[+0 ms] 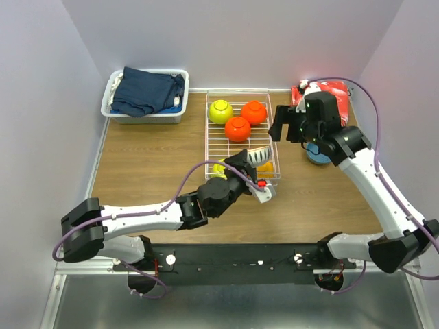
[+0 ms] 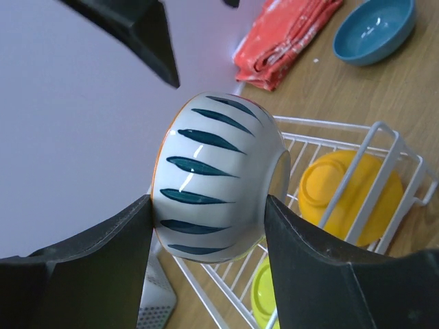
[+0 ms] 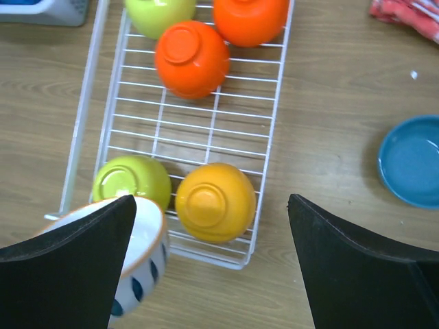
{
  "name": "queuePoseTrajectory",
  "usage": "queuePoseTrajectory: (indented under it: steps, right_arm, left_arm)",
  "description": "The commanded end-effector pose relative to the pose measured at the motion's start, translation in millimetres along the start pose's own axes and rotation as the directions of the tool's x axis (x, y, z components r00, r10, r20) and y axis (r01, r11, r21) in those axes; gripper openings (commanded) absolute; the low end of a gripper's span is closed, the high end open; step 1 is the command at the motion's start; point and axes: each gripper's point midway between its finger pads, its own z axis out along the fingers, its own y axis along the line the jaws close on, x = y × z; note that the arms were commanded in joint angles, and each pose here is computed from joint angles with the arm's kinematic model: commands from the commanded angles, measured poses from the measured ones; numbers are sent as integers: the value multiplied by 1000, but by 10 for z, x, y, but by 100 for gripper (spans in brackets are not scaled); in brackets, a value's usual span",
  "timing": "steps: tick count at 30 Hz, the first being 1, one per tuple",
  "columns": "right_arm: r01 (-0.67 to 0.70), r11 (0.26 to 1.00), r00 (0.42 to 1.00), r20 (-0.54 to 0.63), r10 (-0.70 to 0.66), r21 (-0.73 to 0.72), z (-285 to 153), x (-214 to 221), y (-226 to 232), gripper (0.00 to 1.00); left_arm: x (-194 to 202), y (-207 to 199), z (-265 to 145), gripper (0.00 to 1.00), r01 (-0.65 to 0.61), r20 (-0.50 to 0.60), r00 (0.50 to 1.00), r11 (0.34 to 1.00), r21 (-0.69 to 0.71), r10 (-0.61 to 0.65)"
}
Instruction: Unload the bowls from the dish rack
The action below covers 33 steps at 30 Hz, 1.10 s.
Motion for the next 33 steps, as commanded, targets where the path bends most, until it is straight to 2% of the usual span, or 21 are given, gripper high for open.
queuePoseTrajectory:
  steps: [1, 2, 6, 12, 18, 27, 33]
  right_arm:
    - [33, 992, 994, -101, -45, -120, -44, -13, 230, 100]
    - [38, 990, 994, -98, -51, -134, -72, -76, 267, 100]
    - [54, 985, 975, -204, -87, -162, -25, 113, 297, 100]
    - [101, 989, 932, -337, -132, -107, 39, 362, 146, 95]
    - [129, 983, 892, -419, -172, -130, 157, 534, 136, 88]
    - [133, 979, 840, -506, -195, -156, 328, 685, 161, 68]
    - [127, 976, 803, -560, -205, -175, 395, 802, 180, 50]
  left_arm:
    - [-292, 310, -52, 0, -103, 52, 992, 976, -192, 115]
    - [-287, 296, -57, 0, -116, 43, 991, 973, -202, 127]
    - [-293, 211, -12, 0, -180, 31, 981, 958, -221, 192]
    - [-259, 119, 52, 0, -292, -8, 954, 924, -247, 299]
    - [-268, 29, 97, 0, -352, -26, 933, 895, -273, 359]
    - [-193, -101, 161, 0, -457, -82, 888, 850, -263, 453]
    - [-175, -121, 184, 0, -494, -103, 869, 829, -261, 485]
